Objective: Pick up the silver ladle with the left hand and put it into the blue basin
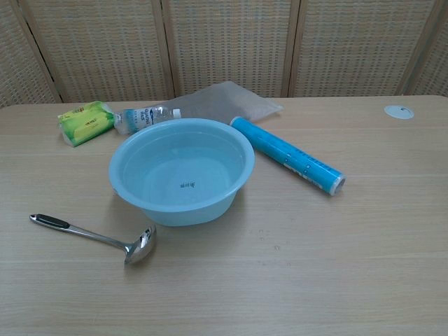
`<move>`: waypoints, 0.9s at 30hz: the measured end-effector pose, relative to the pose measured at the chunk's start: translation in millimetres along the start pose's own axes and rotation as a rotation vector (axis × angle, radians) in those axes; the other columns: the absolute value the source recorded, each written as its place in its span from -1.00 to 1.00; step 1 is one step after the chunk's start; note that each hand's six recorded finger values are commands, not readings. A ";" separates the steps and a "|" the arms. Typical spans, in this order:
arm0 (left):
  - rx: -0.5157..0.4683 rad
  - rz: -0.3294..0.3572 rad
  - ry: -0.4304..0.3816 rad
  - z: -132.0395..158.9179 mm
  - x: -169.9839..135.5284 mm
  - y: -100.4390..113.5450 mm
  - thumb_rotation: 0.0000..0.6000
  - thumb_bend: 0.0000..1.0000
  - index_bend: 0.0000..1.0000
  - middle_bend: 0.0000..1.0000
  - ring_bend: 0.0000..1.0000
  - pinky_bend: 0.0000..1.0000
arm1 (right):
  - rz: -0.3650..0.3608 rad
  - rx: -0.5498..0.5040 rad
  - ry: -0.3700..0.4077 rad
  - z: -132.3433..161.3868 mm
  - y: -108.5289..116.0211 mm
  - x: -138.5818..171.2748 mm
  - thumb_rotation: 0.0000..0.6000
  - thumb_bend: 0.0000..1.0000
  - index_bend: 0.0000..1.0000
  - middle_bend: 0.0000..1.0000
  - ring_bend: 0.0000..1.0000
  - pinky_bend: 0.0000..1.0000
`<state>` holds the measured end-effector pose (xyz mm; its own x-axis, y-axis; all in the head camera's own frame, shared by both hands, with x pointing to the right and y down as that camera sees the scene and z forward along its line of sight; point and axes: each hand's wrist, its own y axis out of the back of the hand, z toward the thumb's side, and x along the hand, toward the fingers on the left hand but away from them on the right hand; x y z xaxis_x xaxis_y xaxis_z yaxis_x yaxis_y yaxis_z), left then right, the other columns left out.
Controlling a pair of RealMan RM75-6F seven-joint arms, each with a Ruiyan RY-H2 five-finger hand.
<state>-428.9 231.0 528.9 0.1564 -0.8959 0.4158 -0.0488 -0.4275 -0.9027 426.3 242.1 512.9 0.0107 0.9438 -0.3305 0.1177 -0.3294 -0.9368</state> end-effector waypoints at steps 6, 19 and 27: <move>0.004 -0.005 0.002 0.0 0.7 -1.6 1.00 -0.78 -1.00 -1.00 -1.00 -1.00 | -0.002 -0.003 -0.003 -0.4 0.8 -0.5 1.00 -1.00 -1.00 -1.00 -1.00 -1.00; -0.022 -0.137 -0.053 0.2 19.5 -28.3 1.00 -0.77 -1.00 0.32 0.24 0.26 | 0.008 -0.005 -0.002 1.5 -1.1 -1.5 1.00 -1.00 -1.00 -1.00 -1.00 -1.00; 0.033 -0.170 -0.071 -10.5 62.9 -65.2 1.00 -0.77 -1.00 0.88 0.81 0.93 | 0.028 -0.003 -0.008 0.5 -5.8 -5.8 1.00 -1.00 -1.00 -1.00 -1.00 -1.00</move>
<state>-426.3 201.2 615.1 0.2289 -0.7998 0.5548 0.0163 -0.5668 -0.8237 425.1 238.6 520.2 0.0061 0.9339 -0.3574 0.1201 -0.3556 -0.9269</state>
